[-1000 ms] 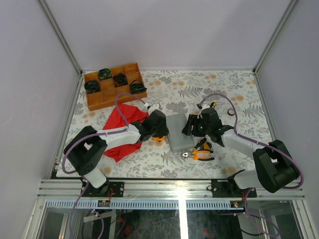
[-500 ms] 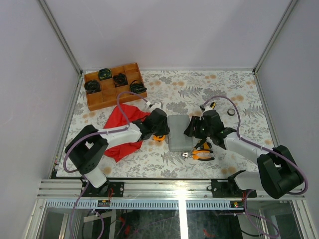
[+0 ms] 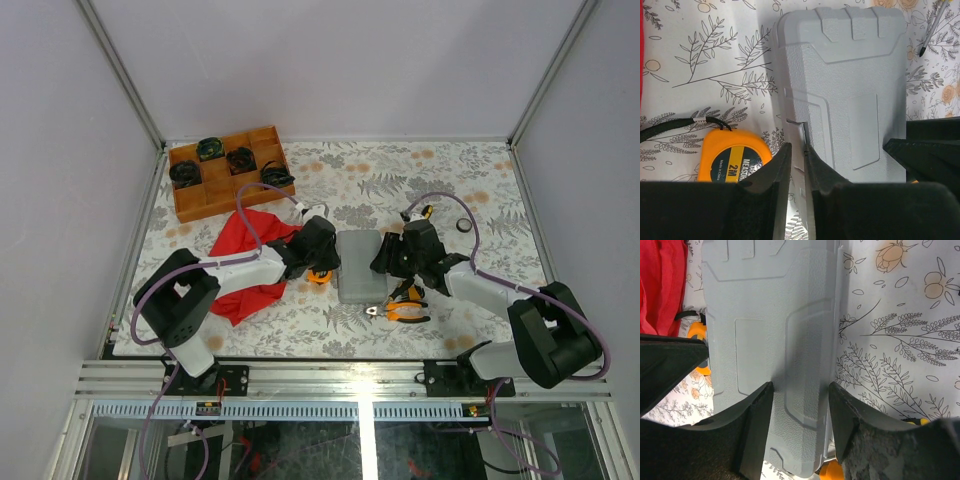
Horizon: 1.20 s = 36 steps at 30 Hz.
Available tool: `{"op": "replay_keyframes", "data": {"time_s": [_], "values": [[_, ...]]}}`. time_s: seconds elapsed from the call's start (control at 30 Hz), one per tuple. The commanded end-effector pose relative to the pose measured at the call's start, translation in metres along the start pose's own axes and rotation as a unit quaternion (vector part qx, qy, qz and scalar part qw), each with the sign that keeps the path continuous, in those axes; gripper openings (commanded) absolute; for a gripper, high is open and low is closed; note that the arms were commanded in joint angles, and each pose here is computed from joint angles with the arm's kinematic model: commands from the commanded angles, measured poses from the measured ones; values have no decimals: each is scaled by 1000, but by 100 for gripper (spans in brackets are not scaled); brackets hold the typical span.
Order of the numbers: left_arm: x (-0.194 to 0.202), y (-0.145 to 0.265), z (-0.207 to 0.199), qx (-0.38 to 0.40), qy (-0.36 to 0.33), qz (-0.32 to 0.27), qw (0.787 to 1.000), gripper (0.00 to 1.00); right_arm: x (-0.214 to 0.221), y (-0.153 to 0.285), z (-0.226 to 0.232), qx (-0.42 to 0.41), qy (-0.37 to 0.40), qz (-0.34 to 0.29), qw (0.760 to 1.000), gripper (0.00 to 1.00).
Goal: Sort the tools into containers
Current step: Open the storage box at the center of the board.
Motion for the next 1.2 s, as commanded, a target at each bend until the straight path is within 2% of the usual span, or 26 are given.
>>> {"op": "replay_keyframes", "data": {"time_s": [0.0, 0.17, 0.37, 0.7, 0.9, 1.03, 1.17], "values": [[4, -8, 15, -31, -11, 12, 999, 11, 2, 1, -13, 58, -5, -2, 998, 54], [1, -5, 38, -93, -25, 12, 995, 4, 4, 3, -29, 111, -8, -6, 994, 52], [-7, 2, 62, -164, -48, 3, 985, 0, 8, 0, -35, 125, -10, 7, 992, 50], [-23, 16, 56, -145, -48, -24, 988, 1, 10, -3, -33, 114, -11, 13, 993, 49], [-50, 40, 31, -79, -48, -66, 994, 18, 7, 0, -27, 91, -3, 6, 996, 54], [-61, 52, 16, -22, -45, -94, 994, 35, 5, 1, -21, 69, 4, 1, 998, 56], [-70, 61, 4, 25, -40, -119, 992, 43, 4, -1, -16, 54, 7, 7, 998, 57]]}}
Point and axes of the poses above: each gripper's point midway between its finger pads, its own y axis back along the fingers, its own z axis along the line the jaws close on, x = y × z, the point moved 5 cm from there along y, back along the fingers, and after that the axes turned 3 degrees about -y, right-handed, at the moved point
